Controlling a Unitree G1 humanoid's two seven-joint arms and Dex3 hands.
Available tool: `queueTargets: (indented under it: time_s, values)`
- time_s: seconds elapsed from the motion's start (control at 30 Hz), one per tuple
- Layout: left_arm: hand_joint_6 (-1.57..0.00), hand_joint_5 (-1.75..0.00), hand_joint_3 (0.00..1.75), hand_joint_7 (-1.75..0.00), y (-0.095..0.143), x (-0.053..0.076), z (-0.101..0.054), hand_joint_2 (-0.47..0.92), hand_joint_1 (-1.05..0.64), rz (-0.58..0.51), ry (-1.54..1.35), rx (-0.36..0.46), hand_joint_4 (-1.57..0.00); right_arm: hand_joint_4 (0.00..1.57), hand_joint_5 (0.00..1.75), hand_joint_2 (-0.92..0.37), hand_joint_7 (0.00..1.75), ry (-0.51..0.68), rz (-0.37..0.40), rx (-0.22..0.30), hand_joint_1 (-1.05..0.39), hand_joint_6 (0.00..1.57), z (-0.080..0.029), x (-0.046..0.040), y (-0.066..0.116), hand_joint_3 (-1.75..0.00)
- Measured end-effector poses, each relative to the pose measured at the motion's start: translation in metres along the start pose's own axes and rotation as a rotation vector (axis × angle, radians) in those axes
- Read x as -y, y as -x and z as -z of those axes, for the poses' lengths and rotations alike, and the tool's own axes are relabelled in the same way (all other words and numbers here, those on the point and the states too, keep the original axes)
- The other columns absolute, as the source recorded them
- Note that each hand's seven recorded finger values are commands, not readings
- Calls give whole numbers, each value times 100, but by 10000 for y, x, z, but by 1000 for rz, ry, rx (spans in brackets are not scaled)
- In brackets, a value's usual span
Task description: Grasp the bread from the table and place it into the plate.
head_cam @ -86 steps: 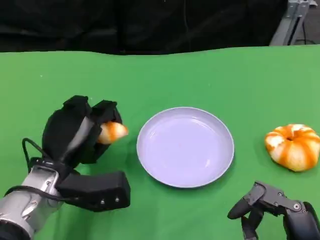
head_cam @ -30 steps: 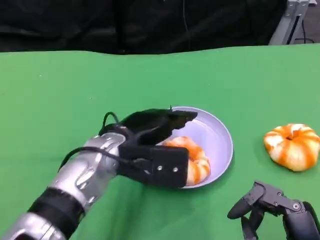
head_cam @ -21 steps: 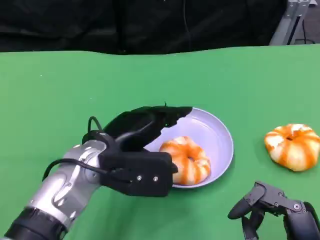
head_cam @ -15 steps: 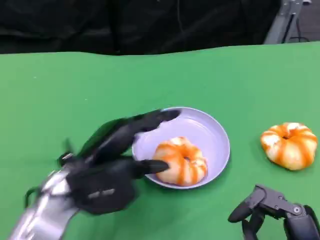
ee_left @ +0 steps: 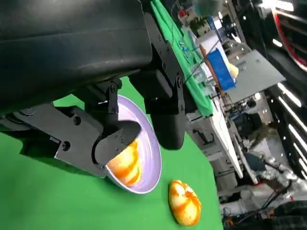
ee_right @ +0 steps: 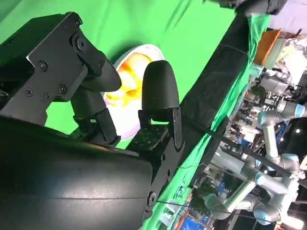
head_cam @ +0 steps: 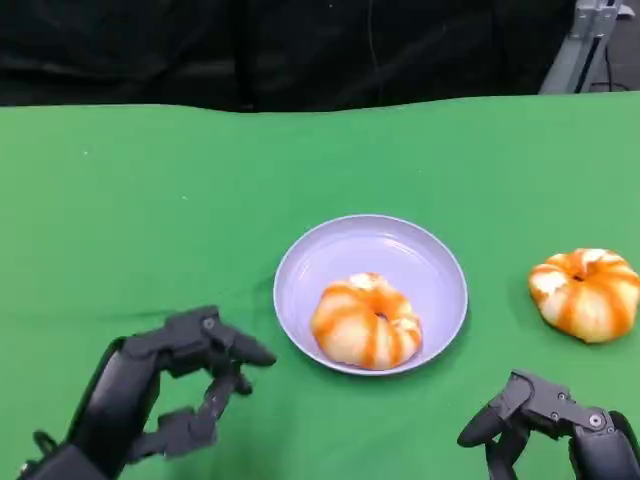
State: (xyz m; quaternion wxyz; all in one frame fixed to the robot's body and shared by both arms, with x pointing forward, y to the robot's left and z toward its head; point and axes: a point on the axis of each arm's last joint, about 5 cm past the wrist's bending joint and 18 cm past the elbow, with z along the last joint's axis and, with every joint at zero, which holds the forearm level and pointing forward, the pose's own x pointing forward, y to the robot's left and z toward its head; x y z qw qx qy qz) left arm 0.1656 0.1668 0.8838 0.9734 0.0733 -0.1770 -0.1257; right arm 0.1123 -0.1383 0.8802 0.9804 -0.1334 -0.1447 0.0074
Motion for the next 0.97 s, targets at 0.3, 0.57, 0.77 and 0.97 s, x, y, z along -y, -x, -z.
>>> queueTargets:
  time_s: [0.3, 0.57, 0.77, 0.97]
  values:
    - [-74, -174, 129, -153, 230, 118, 14, 50, 7, -78, 92, -53, -79, 84, 162, -26, 125, -5, -1, 8, 11, 84, 11, 27, -12, -139]
    - [-75, -175, 138, -162, 237, 130, 77, 41, 6, -77, 98, -58, -82, 85, 162, -26, 125, 4, -3, 6, 13, 84, 25, 49, 3, -141]
    - [-76, -175, 139, -160, 235, 117, 98, 39, 5, -73, 94, -51, -82, 83, 162, -26, 125, 5, -3, 2, 13, 83, 27, 50, 12, -140]
    - [-76, -175, 138, -158, 221, 95, 110, 40, 4, -74, 104, -42, -80, 83, 161, -28, 125, -2, -1, 6, 12, 83, 26, 50, 11, -137]
